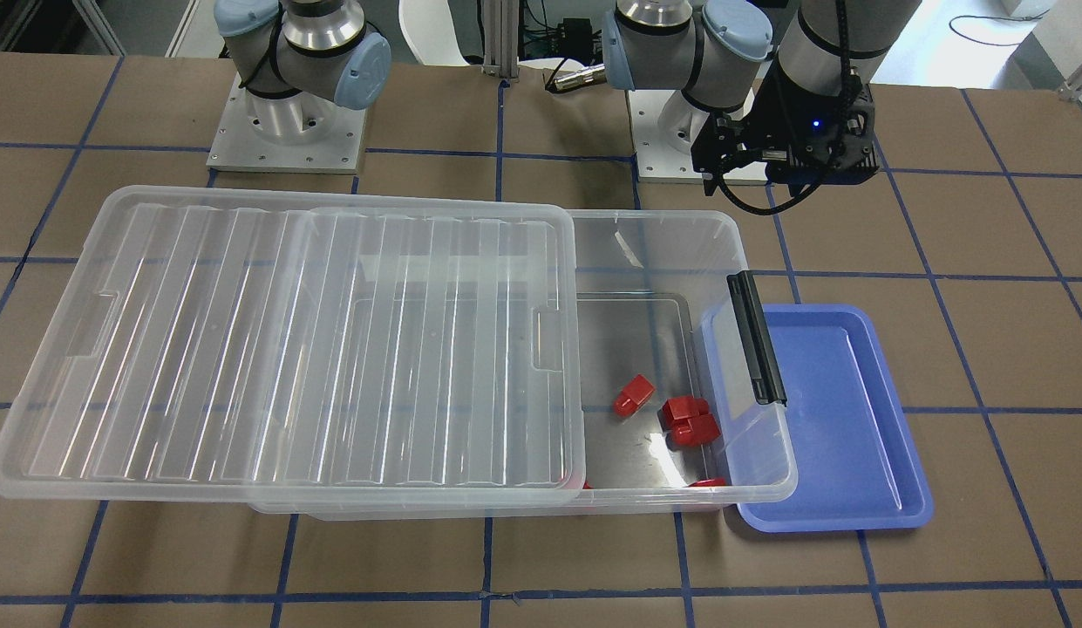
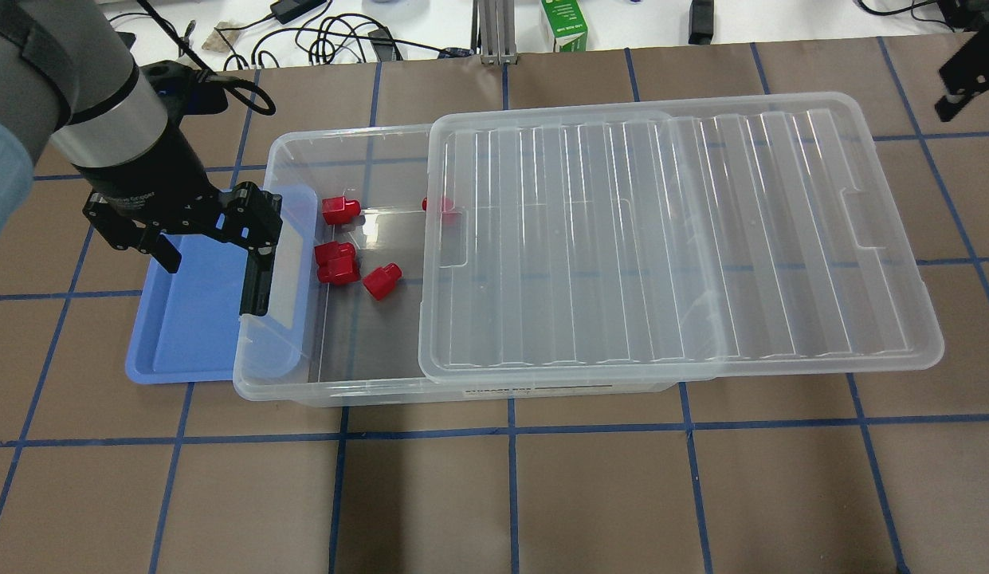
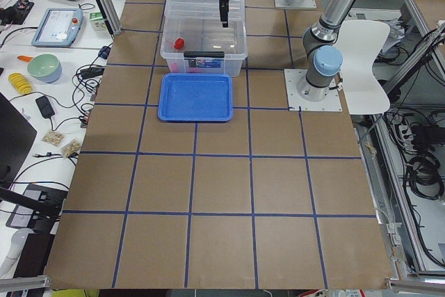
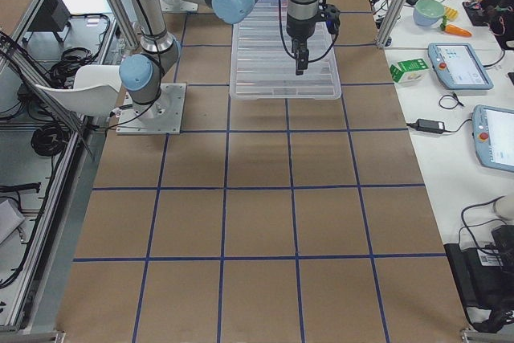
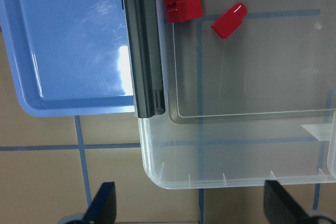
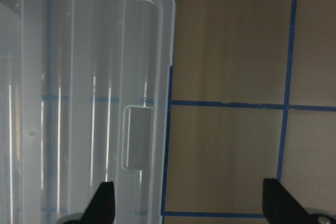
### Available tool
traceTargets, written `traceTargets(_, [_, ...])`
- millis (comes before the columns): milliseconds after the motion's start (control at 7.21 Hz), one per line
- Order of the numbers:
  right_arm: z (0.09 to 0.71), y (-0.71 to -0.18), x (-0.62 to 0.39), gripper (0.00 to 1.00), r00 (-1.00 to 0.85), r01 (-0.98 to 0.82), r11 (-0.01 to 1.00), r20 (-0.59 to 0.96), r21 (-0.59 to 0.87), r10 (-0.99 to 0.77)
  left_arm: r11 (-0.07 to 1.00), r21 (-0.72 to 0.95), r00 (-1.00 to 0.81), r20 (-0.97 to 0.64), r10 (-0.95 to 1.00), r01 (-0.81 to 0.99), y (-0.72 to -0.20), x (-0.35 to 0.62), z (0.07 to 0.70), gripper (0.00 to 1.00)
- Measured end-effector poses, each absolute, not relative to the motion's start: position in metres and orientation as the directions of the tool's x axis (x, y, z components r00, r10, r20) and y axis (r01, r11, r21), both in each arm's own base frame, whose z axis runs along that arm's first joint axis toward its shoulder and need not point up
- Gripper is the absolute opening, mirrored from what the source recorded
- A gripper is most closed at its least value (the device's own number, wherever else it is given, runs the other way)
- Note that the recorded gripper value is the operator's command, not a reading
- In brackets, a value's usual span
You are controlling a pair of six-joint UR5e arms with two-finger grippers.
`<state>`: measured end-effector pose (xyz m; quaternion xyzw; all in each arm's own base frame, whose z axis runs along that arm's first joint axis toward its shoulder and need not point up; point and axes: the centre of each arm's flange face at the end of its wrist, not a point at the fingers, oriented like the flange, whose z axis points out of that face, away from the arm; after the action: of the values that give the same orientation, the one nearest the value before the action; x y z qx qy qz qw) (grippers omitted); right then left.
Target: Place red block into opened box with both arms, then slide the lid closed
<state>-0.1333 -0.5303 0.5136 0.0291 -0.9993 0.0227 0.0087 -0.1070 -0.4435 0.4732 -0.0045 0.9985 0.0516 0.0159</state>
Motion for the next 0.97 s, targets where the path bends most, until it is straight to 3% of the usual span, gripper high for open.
traceTargets(693, [0.373,-0.512,-0.165,1.0,-0.996,-0.081,0.995,0.028,-0.052,-0.08,0.996,0.088,-0.999,-0.039,-0.025,-0.028,-0.441,-0.107,0.472,1.0])
traceTargets(971, [0.352,-0.508,-0.163,1.0,-0.996,-0.084,0.995,0.034,-0.06,-0.083,0.996,0.09,-0.999,-0.037,-0.025,-0.028,-0.441,-0.107,0.471,1.0])
